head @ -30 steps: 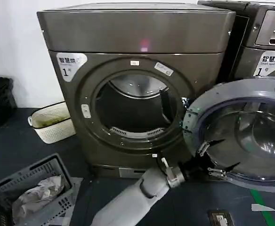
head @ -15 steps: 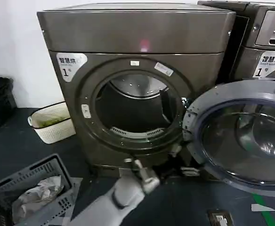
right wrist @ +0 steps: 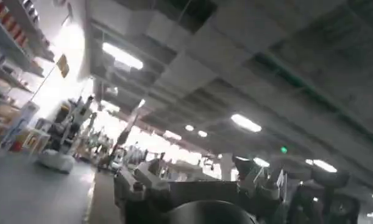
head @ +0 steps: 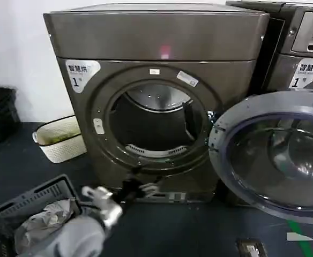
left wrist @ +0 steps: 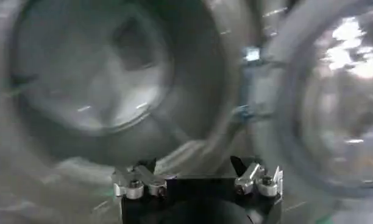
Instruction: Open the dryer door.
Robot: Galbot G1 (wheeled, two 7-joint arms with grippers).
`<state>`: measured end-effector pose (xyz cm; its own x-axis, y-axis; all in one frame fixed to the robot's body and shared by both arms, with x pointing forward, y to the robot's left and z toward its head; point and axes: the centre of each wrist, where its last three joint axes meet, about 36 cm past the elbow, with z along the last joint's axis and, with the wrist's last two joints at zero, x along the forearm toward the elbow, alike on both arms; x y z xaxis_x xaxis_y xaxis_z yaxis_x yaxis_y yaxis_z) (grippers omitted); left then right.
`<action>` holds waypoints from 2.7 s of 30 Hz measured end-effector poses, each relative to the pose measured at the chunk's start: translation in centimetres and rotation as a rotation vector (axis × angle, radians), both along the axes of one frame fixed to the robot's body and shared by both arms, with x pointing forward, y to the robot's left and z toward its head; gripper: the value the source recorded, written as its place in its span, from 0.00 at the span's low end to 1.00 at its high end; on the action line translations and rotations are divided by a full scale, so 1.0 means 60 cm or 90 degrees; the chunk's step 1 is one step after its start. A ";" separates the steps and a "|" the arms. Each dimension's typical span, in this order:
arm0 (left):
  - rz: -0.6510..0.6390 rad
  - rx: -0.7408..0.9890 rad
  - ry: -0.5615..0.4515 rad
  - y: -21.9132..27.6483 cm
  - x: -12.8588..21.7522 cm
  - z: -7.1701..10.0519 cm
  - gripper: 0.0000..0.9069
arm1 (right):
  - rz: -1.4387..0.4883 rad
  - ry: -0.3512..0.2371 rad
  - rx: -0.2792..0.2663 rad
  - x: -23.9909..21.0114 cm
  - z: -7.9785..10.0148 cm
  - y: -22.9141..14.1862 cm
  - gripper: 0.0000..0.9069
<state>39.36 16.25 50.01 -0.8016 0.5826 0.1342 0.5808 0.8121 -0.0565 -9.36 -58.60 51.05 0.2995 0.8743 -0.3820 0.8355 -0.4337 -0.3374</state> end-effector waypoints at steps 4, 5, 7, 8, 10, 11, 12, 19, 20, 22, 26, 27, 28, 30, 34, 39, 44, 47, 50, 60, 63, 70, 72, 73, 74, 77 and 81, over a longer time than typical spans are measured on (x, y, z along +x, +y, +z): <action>0.092 0.019 0.063 0.063 -0.016 0.026 1.00 | 0.009 -0.005 0.015 0.012 -0.008 -0.013 1.00; 0.122 0.019 0.084 0.080 -0.018 0.031 1.00 | 0.013 -0.005 0.018 0.015 -0.011 -0.017 1.00; 0.170 0.029 0.124 0.110 -0.020 0.039 1.00 | 0.021 -0.002 0.021 0.021 -0.014 -0.025 1.00; 0.199 0.039 0.140 0.125 -0.021 0.046 1.00 | 0.024 -0.001 0.022 0.024 -0.015 -0.028 1.00; 0.247 0.055 0.172 0.153 -0.022 0.060 1.00 | 0.032 0.000 0.023 0.033 -0.018 -0.034 1.00; 0.271 0.066 0.189 0.166 -0.023 0.067 1.00 | 0.035 0.002 0.024 0.037 -0.019 -0.037 1.00; 0.291 0.086 0.203 0.179 -0.022 0.072 1.00 | 0.038 0.004 0.024 0.041 -0.021 -0.038 1.00; 0.390 0.134 0.256 0.255 -0.024 0.102 1.00 | 0.067 0.006 0.038 0.076 -0.050 -0.046 1.00; 0.397 0.132 0.260 0.261 -0.025 0.104 1.00 | 0.072 0.001 0.044 0.080 -0.054 -0.046 1.00; 0.413 0.123 0.273 0.274 -0.028 0.108 1.00 | 0.084 -0.016 0.051 0.086 -0.058 -0.046 1.00; 0.448 0.108 0.306 0.301 -0.034 0.107 1.00 | 0.102 -0.023 0.060 0.091 -0.061 -0.045 1.00; 0.460 0.101 0.316 0.310 -0.035 0.106 1.00 | 0.106 -0.024 0.060 0.092 -0.061 -0.045 1.00; 0.469 0.096 0.325 0.317 -0.036 0.106 1.00 | 0.110 -0.027 0.060 0.093 -0.059 -0.046 1.00; 0.488 0.083 0.344 0.332 -0.038 0.109 1.00 | 0.119 -0.033 0.055 0.097 -0.055 -0.046 1.00; 0.525 0.055 0.382 0.363 -0.038 0.121 1.00 | 0.135 -0.041 0.045 0.099 -0.048 -0.048 1.00; 0.578 0.034 0.454 0.392 -0.030 0.133 1.00 | 0.153 -0.048 0.037 0.101 -0.044 -0.048 1.00; 0.612 0.014 0.529 0.418 -0.009 0.144 1.00 | 0.164 -0.053 0.030 0.098 -0.048 -0.046 1.00; 0.617 -0.001 0.565 0.435 0.004 0.152 1.00 | 0.174 -0.050 0.018 0.094 -0.052 -0.044 1.00; 0.620 -0.012 0.590 0.450 0.017 0.158 1.00 | 0.179 -0.049 0.018 0.091 -0.056 -0.041 1.00; 0.654 -0.040 0.625 0.496 0.042 0.148 1.00 | 0.189 -0.044 0.015 0.088 -0.056 -0.038 1.00; 0.658 -0.044 0.629 0.501 0.044 0.147 1.00 | 0.190 -0.048 0.012 0.088 -0.055 -0.038 1.00; 0.656 -0.050 0.641 0.503 0.045 0.146 1.00 | 0.180 -0.051 0.012 0.082 -0.057 -0.040 1.00; 0.655 -0.054 0.645 0.505 0.045 0.146 1.00 | 0.176 -0.052 0.012 0.080 -0.057 -0.040 1.00; 0.655 -0.057 0.649 0.506 0.045 0.146 1.00 | 0.174 -0.052 0.012 0.079 -0.057 -0.040 1.00; 0.654 -0.059 0.652 0.507 0.046 0.145 1.00 | 0.172 -0.055 0.011 0.079 -0.057 -0.040 1.00; 0.656 -0.061 0.657 0.509 0.046 0.144 1.00 | 0.165 -0.070 0.011 0.077 -0.058 -0.039 1.00; 0.657 -0.066 0.667 0.513 0.046 0.140 1.00 | 0.160 -0.078 0.012 0.071 -0.057 -0.039 1.00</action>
<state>42.14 47.03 58.40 -0.4246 -0.1309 0.8959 -0.5815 0.7978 -0.1590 -5.09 -60.96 47.63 0.1152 0.9335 -0.3397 0.9513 -0.2021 -0.2328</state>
